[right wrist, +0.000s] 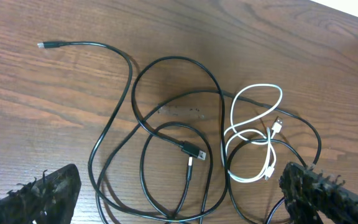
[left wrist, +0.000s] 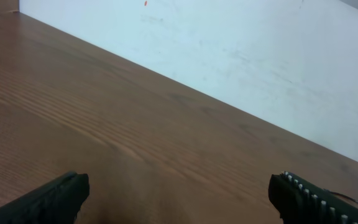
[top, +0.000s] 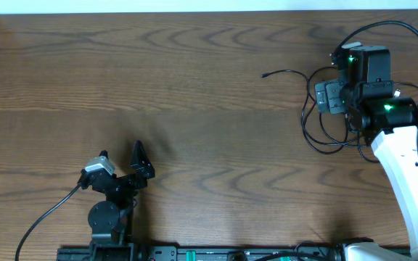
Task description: Untangle cables
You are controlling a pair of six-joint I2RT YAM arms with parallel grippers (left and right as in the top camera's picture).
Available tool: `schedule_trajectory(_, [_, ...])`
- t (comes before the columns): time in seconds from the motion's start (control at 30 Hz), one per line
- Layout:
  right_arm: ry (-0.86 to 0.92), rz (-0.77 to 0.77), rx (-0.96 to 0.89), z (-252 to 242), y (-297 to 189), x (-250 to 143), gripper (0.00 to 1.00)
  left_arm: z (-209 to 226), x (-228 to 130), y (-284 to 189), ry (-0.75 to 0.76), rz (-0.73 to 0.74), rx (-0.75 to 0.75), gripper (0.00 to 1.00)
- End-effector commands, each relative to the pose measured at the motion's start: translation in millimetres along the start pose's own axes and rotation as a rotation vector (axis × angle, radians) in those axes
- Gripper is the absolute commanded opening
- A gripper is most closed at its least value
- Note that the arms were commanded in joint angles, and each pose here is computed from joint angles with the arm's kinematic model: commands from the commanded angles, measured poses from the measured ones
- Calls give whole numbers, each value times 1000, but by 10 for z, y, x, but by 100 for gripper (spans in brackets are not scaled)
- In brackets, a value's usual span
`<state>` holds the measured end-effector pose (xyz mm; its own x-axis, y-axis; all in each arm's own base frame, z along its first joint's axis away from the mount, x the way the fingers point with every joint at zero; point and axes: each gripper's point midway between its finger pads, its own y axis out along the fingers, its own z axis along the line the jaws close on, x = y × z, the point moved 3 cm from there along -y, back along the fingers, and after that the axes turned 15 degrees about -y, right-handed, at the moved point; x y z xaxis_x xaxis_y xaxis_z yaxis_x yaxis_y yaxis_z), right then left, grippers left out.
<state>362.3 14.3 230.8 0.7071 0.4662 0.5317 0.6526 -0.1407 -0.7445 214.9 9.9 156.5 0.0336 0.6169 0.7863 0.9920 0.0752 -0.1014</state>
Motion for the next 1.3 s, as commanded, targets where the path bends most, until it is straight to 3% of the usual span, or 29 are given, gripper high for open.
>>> schedule_trajectory(0.0, [15,4,-2,-5,9,-4,99,97,-125,6,19,44,35,98])
schedule_trajectory(0.23, [19,-15,-9,-27,-70,9,99,97,-125,6,19,44,35,98])
schedule_trajectory(0.43, [52,-151,-63,-190,-725,25,99,97,-125,6,19,44,35,98])
schedule_trajectory(0.67, [120,-430,-177,-415,-1780,-63,99,97,-125,6,19,44,35,98])
schedule_trajectory(0.9, [176,-651,-306,-465,-2779,-655,99,97,-125,6,19,44,35,98])
schedule_trajectory(1.27, [185,-872,-298,-87,-3186,-1513,99,97,-125,6,19,44,35,98])
